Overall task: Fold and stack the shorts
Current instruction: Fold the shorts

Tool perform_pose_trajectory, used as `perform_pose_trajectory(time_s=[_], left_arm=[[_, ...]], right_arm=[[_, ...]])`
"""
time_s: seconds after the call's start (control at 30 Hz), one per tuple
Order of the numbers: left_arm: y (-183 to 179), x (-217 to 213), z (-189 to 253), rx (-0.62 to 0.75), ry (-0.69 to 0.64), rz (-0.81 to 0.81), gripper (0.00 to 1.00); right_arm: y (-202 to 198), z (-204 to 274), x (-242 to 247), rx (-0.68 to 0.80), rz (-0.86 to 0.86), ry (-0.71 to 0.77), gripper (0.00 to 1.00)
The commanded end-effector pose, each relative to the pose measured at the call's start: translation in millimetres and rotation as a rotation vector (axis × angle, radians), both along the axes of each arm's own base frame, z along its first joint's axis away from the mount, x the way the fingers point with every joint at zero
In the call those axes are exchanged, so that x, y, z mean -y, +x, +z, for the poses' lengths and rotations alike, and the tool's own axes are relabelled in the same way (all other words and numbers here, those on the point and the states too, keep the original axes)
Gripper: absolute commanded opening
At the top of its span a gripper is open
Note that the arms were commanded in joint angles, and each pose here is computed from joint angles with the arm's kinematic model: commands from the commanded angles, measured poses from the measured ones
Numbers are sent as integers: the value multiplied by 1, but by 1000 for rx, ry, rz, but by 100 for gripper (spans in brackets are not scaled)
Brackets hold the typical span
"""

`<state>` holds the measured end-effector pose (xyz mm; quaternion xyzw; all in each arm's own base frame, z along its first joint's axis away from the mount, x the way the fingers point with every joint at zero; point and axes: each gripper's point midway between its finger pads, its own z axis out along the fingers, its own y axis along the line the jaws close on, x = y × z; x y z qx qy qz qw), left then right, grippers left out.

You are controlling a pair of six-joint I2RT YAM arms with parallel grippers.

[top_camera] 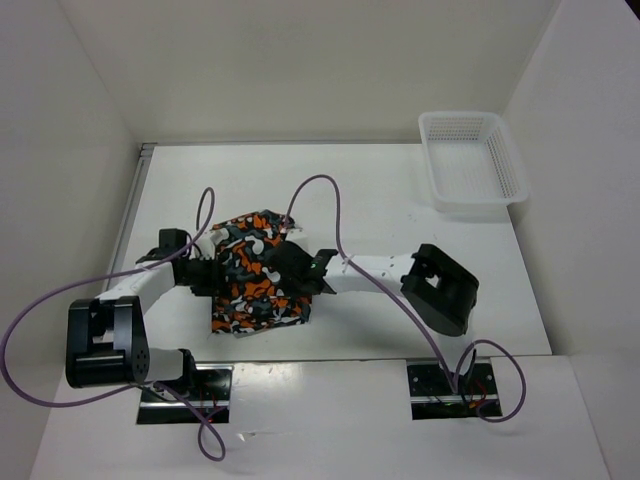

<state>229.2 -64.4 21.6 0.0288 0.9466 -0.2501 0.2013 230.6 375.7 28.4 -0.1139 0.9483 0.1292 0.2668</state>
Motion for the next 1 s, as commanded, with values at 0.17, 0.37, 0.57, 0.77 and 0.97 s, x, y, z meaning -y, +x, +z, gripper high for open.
perform_pose_trajectory(time_s=[0.17, 0.37, 0.57, 0.77, 0.97], left_arm=[[32, -14, 27, 100, 67, 20, 19], [31, -12, 26, 101, 57, 15, 19], [34, -11, 32, 120, 51, 12, 19], [40, -10, 40, 138, 44, 8, 19], [41, -9, 47, 157, 38, 5, 19]], right_arm=[[0, 108, -35, 102, 68, 224, 0], [-23, 39, -49, 3, 137, 157, 0], [-25, 18, -37, -16, 133, 81, 0], [20, 107, -38, 150, 95, 167, 0], [96, 122, -19, 179, -30, 184, 1]])
